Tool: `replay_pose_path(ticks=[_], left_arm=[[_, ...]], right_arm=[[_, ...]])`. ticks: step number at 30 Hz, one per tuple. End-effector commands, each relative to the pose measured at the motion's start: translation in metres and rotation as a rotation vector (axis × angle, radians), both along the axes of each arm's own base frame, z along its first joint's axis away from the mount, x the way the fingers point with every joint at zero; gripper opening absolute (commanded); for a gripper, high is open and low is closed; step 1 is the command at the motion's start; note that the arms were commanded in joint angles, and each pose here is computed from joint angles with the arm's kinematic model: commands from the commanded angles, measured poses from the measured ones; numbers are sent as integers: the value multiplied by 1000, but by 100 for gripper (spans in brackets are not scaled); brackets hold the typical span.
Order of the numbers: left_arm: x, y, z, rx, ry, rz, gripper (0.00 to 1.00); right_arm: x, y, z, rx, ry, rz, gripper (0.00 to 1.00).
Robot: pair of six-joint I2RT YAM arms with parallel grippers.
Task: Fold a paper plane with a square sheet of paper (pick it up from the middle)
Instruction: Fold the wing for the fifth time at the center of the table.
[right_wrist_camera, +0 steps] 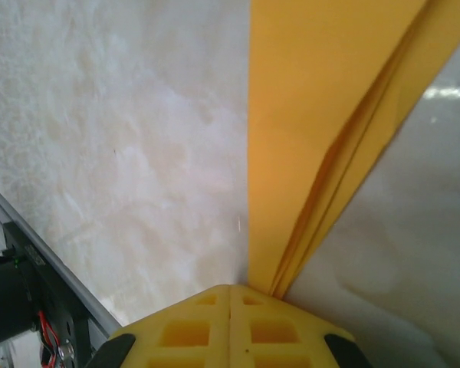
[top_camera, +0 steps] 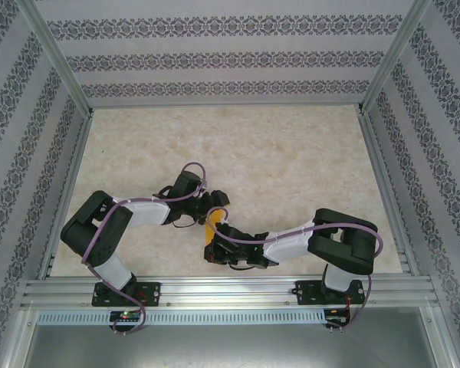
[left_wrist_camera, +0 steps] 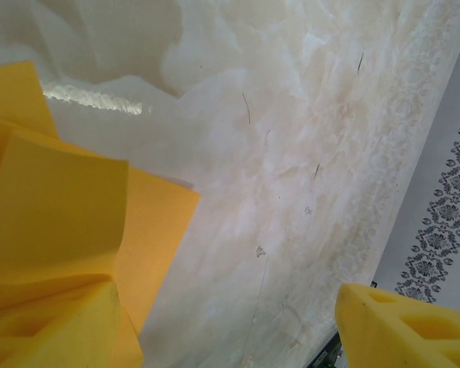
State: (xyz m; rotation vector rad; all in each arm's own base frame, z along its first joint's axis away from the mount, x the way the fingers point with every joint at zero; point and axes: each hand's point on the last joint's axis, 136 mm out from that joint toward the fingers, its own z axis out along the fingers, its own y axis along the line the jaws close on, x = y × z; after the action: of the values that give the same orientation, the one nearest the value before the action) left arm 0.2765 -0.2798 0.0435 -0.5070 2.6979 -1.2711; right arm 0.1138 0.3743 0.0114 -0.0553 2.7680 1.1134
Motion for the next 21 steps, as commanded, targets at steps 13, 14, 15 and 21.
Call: replay_pose_path(ticks=[13, 14, 15, 21], left_arm=[[-1, 24, -30, 136, 42, 50, 76], [-1, 23, -30, 133, 42, 50, 76], [0, 23, -30, 130, 42, 50, 76], [0, 21, -29, 125, 40, 47, 76]], right_arm=[[17, -31, 51, 47, -123, -44, 8], [25, -31, 58, 67, -140, -62, 9], [31, -28, 62, 76, -147, -69, 10], [55, 1, 61, 117, -146, -128, 12]])
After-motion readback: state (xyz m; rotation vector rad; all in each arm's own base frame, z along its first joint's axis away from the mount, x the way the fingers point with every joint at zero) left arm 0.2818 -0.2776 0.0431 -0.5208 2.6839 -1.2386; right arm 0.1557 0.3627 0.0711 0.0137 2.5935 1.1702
